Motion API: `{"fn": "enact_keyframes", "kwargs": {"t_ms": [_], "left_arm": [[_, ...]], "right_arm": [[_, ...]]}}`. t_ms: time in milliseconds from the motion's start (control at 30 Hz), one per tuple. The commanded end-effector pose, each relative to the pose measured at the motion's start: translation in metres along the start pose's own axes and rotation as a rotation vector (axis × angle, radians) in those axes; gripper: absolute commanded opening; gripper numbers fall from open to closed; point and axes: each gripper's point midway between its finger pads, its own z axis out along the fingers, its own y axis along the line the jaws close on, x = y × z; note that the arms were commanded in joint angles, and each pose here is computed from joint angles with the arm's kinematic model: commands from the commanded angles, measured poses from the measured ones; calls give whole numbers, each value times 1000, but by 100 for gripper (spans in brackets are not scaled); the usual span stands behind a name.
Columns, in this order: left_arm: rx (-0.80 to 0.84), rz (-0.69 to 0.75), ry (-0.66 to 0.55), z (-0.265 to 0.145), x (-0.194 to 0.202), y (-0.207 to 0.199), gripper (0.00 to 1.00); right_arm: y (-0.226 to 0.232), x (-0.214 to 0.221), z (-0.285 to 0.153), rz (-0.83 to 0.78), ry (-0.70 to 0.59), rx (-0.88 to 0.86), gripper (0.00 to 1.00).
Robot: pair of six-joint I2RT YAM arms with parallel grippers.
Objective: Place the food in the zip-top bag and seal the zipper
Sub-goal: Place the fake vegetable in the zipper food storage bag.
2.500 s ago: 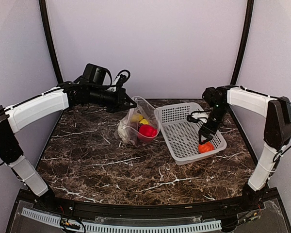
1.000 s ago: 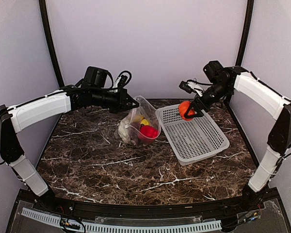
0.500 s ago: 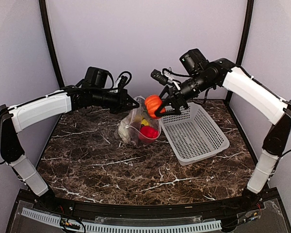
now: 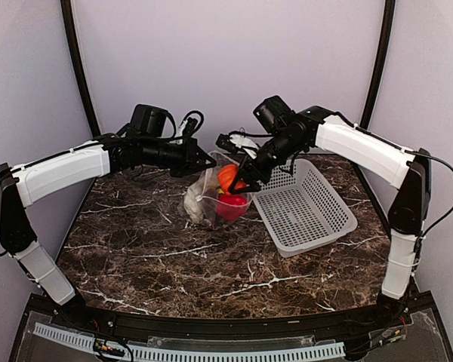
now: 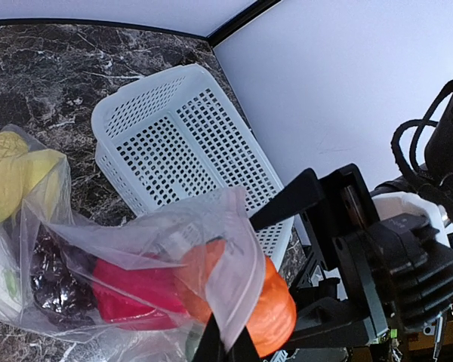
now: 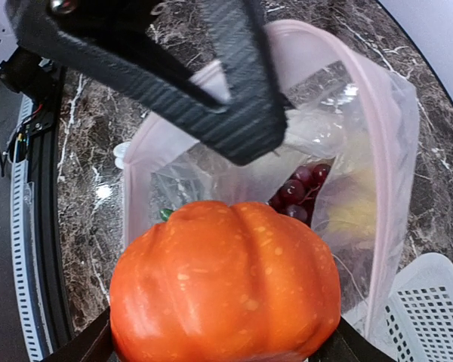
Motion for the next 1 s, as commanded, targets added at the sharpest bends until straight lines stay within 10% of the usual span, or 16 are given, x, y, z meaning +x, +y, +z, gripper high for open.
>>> {"fn": "enact_keyframes", "kwargs": {"t_ms": [0, 533, 833, 967], "left_arm": [[48, 34, -49, -19, -8, -20, 1], [46, 24, -70, -18, -19, -13, 1], [49, 16, -72, -21, -25, -7, 1], [36, 6, -62, -20, -25, 1, 1]], "right_arm": [[-30, -7, 0, -3, 1, 147, 67], [-18, -43, 0, -21, -26, 131, 99], [37, -57, -76, -246, -217, 14, 99], [42, -27, -66, -396, -133, 3, 77]]}}
